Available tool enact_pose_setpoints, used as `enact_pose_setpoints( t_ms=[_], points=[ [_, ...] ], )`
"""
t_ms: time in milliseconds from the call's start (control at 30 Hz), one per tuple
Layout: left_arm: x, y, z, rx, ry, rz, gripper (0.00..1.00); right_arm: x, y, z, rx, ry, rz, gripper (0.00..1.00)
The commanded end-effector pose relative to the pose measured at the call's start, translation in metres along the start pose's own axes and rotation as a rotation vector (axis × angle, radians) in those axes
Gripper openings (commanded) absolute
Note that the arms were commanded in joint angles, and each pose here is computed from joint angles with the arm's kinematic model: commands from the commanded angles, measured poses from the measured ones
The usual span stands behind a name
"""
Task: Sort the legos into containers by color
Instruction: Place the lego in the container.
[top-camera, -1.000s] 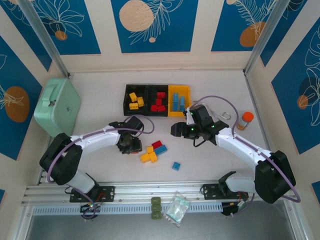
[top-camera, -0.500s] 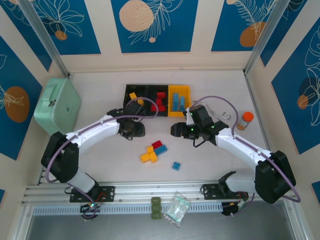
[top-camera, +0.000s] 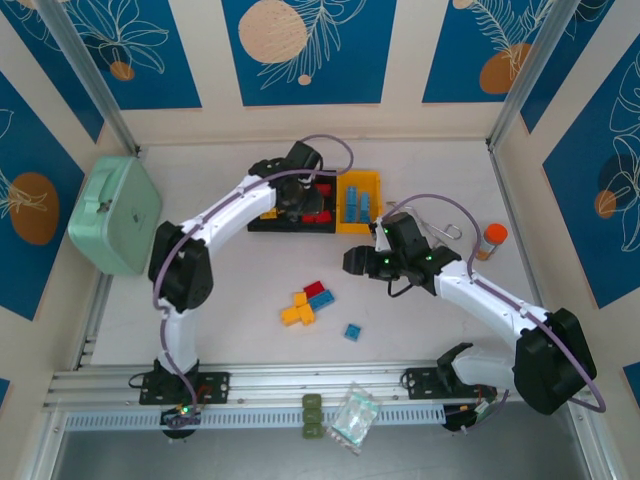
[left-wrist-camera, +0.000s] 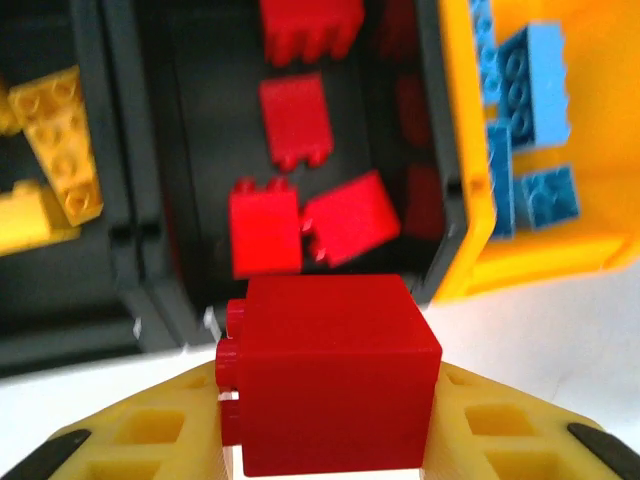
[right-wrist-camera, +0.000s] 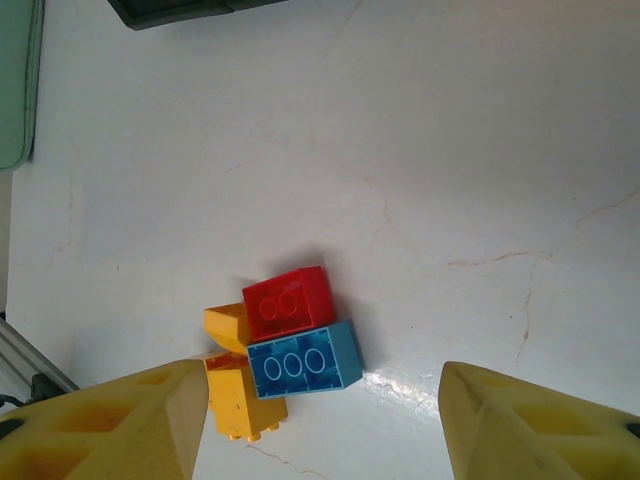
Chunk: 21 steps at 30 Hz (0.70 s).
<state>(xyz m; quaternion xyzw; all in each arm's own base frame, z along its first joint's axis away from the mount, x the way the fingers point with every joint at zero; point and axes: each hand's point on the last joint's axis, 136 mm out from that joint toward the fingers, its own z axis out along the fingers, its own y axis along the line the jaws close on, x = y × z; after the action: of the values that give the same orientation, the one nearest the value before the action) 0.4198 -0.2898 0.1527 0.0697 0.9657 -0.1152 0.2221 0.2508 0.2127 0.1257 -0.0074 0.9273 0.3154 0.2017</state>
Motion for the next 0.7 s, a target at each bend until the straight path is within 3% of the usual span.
enact_pose_setpoints(
  t_ms=[0, 233, 467, 667],
  points=[
    [-0.011, 0.011, 0.010, -0.067, 0.032, 0.052, 0.34, -0.002, 0.003, -0.007, -0.005, -0.033, 0.000, 0.63],
    [-0.048, 0.028, 0.045, -0.169, 0.008, 0.079, 0.35, 0.000, -0.001, -0.008, 0.006, -0.034, 0.007, 0.63],
    [-0.054, 0.036, 0.066, -0.210, 0.012, 0.109, 0.39, 0.001, -0.004, -0.008, 0.011, -0.030, 0.014, 0.63],
    [-0.058, 0.033, 0.059, -0.190, 0.001, 0.100, 0.57, 0.001, -0.004, -0.007, 0.011, -0.028, 0.015, 0.63]
  ],
)
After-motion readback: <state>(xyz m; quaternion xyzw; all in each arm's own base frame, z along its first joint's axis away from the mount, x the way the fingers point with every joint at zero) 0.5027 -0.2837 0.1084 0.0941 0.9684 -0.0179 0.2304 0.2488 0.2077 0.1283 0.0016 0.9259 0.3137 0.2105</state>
